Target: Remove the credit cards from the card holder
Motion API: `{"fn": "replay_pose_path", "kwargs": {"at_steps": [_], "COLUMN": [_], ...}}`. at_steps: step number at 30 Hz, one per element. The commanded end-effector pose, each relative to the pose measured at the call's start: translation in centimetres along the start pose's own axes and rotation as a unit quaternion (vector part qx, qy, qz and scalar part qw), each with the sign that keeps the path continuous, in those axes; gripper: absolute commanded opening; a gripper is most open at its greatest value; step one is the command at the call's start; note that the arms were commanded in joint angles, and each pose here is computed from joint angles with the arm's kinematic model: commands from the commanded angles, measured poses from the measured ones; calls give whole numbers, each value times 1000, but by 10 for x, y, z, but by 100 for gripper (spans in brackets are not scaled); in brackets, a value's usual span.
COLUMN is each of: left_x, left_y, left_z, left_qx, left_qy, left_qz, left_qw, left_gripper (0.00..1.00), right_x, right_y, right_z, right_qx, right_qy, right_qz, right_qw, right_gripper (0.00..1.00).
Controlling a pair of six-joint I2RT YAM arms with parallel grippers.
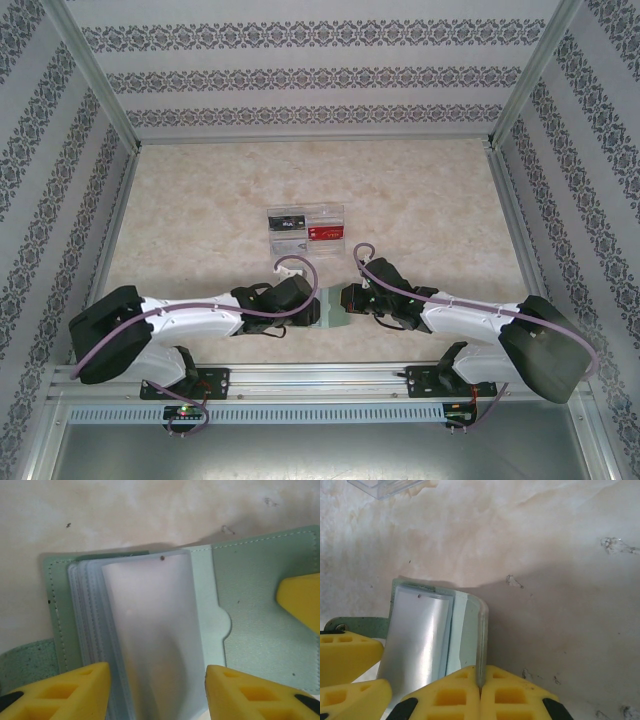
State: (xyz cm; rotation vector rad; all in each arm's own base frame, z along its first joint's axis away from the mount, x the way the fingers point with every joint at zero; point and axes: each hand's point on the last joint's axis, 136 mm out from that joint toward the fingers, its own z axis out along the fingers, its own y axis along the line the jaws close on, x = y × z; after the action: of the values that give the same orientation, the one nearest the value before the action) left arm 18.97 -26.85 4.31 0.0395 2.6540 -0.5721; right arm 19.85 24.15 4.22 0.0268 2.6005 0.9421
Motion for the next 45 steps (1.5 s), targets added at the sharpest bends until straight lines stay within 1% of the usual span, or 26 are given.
{"fn": "replay_pose_path", "kwargs": {"at_steps": [1,9,14,24,27,28,29,31,32,36,44,45], "left_x": [-7,-3,-7,-10,-11,-12,-13,-13,-14,-15,-12,-11], "left_y": [-1,-11,-31,-63,-66,-66,-64,-59,-55,-40,-24,-22], "left_z": [1,9,7,8,7,6,5,4,3,-1,-2,-2], "left_qx": [-8,7,56,107,106,104,100,90,81,53,29,26], "left_qy": [-11,3,-3,2,1,0,-2,-5,-9,-19,-22,-22], "left_qz": [-13,-10,-6,18,24,25,25,24,23,20,17,16], "left_qw": [1000,1000,998,994,994,994,995,996,996,998,999,999], "left_gripper": [53,55,55,55,55,55,55,55,55,55,55,55], "right_x": [1,2,1,1,0,-1,-1,-1,-1,1,10,12], "right_y": [-2,-1,0,1,0,0,0,0,-1,-5,-14,-15], "right_z": [-1,2,2,1,0,-1,-3,-6,-8,-14,-12,-11], "right_qx": [5,2,0,0,3,5,5,9,11,21,31,33], "right_qy": [-8,-5,-7,-8,-10,-11,-12,-13,-13,-14,4,7], "right_qz": [-7,-6,-8,-12,-14,-16,-18,-23,-26,-34,-36,-36], "right_qw": [1000,1000,1000,1000,1000,1000,1000,1000,1000,999,999,999], "right_gripper": [0,0,0,0,0,2,7,20,21,22,19,16]}}
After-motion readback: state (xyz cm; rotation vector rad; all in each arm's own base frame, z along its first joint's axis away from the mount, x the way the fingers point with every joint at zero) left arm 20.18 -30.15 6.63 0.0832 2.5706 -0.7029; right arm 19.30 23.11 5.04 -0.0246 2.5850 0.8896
